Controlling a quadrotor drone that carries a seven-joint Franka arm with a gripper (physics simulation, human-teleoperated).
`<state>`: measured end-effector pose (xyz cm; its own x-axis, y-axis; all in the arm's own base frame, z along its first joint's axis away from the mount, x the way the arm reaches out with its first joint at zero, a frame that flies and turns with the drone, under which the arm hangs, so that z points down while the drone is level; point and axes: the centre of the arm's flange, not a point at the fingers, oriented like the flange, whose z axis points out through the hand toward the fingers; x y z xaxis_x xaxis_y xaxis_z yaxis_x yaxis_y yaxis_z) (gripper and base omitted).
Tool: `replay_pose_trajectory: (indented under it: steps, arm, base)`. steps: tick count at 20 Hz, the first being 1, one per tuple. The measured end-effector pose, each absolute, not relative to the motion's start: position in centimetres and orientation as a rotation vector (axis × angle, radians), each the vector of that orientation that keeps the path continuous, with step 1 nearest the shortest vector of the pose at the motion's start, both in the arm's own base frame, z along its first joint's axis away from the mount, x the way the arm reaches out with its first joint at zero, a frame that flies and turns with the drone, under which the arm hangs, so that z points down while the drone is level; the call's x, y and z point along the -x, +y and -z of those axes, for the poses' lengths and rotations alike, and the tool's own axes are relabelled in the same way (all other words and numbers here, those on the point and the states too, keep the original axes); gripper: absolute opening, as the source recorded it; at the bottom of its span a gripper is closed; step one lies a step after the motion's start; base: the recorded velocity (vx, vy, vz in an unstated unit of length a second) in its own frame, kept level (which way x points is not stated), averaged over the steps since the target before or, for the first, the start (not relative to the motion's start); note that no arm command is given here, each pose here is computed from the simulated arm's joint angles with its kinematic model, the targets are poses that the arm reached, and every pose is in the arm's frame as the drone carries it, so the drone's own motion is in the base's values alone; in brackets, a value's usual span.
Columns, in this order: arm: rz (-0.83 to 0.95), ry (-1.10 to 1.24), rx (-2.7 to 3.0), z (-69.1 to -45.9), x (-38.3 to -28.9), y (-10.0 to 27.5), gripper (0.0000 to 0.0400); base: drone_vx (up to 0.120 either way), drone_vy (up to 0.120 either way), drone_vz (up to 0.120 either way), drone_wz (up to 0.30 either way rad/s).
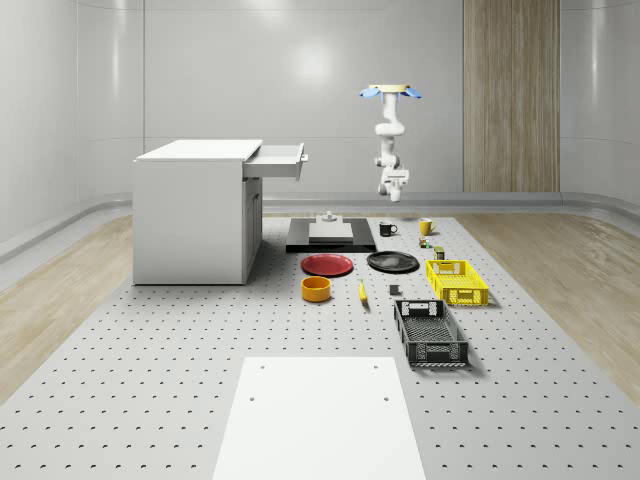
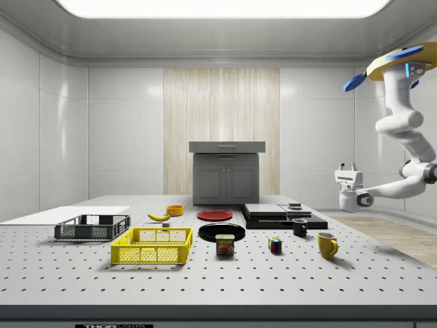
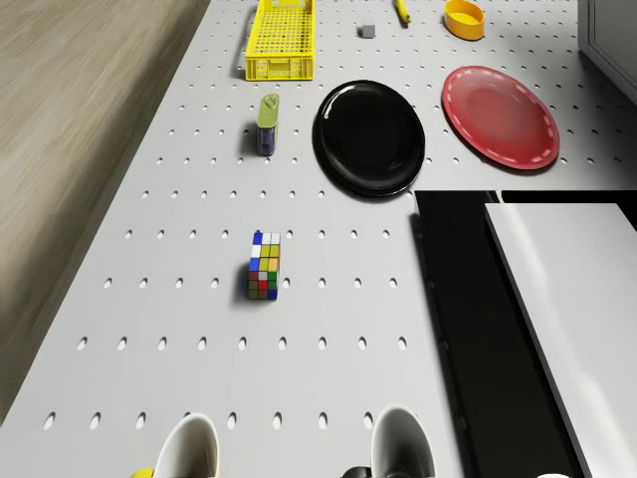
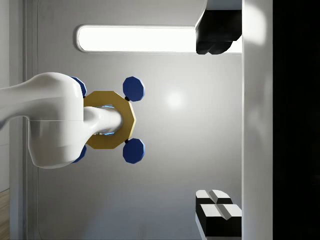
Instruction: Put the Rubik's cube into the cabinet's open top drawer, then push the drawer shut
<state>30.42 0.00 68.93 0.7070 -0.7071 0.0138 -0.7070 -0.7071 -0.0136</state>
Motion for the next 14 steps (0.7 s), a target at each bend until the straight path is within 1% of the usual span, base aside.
replay_pose_trajectory:
  steps: [14]
  arm:
    - [0.044,1.198,2.893,-69.13,-30.33,0.02,0.04]
  base:
    - [0.12,0.12,0.0,0.0]
